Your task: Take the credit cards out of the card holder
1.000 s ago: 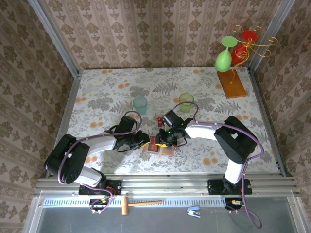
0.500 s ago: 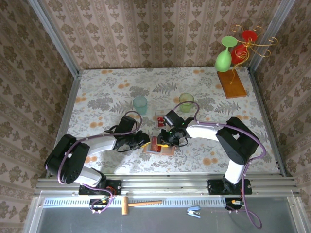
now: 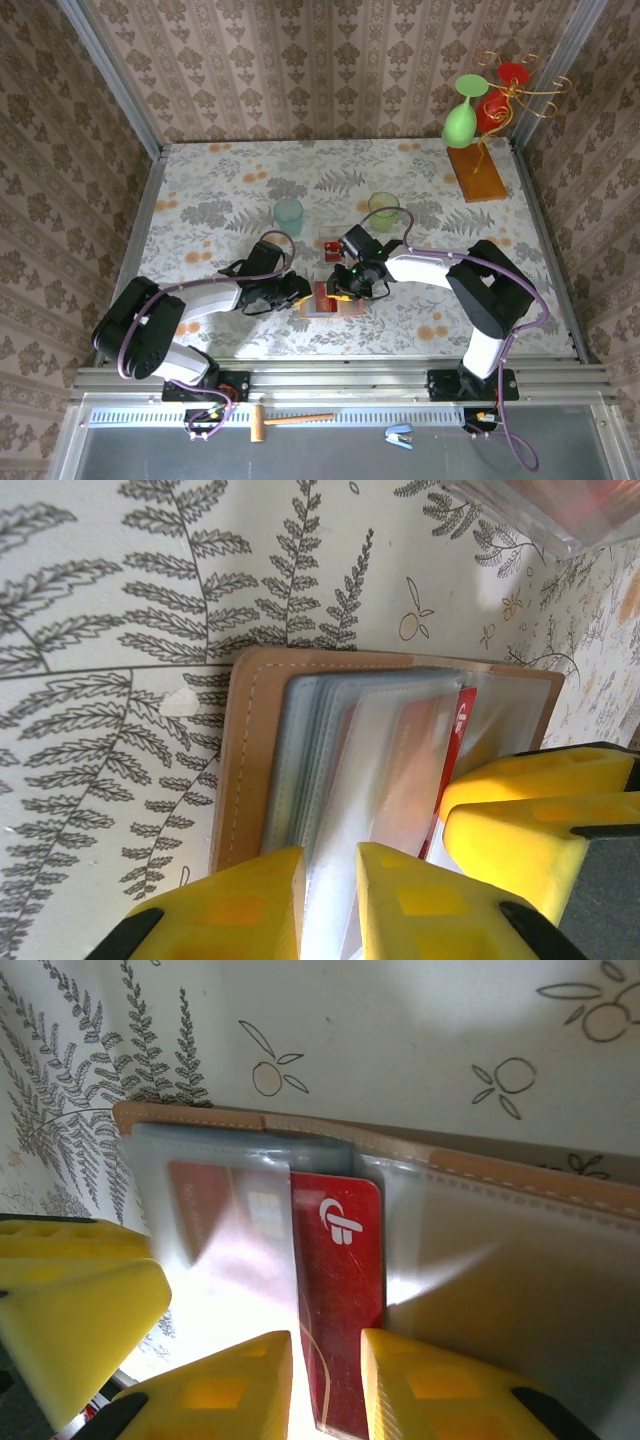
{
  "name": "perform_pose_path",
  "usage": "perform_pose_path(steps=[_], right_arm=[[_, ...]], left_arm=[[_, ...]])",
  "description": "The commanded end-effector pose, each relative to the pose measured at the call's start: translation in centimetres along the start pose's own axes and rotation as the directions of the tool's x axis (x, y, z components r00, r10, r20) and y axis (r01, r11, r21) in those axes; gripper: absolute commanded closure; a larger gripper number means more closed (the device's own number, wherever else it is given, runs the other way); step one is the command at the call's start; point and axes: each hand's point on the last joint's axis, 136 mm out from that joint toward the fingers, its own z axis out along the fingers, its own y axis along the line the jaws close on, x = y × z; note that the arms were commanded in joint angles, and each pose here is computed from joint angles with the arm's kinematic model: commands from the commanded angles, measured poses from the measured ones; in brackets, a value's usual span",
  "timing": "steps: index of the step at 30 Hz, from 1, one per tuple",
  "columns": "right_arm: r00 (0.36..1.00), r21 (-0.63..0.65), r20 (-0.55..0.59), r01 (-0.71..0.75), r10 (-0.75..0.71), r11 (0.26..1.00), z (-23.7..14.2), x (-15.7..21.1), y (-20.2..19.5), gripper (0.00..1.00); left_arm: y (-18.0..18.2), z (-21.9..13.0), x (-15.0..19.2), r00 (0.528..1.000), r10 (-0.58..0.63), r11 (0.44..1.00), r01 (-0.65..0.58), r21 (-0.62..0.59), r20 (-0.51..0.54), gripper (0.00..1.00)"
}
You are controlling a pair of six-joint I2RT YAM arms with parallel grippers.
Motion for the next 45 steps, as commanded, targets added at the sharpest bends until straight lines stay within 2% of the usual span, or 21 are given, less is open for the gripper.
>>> perform_pose_path(steps=[1,12,20,36,45], right_arm=[[1.0,0.008,0.012,0.026,-0.026,1.0,-1.2,-0.4,0.6,0.75],[0.999,-0.013,0.029,0.04,-0.04,0.999,-2.5,-0.4,1.5,0.75],[0.999,-0.068,0.019,0.032,-0.031,0.997,-2.3,-0.4,2.5,0.75],[0.999,-0.076,-0.043,-0.012,0.008,0.997,0.0,0.4,1.4,0.73],[0.999,0.001,-0.032,0.002,-0.002,1.0,-0.2,0.3,0.2,0.72]], left_arm=[[0.7,-0.1,0.4,1.0,-0.017,1.0,0.017,-0.022,0.008,0.78],[-1.8,-1.7,-0.6,0.999,0.025,1.0,-0.026,0.003,0.045,0.79],[-3.2,-0.7,-0.1,0.998,0.055,0.998,-0.055,0.015,0.019,0.82],[-0.1,1.1,0.6,1.0,0.015,0.999,-0.015,-0.04,-0.01,0.87],[0.2,1.0,0.6,1.0,0.008,0.999,-0.008,-0.047,-0.011,0.87]])
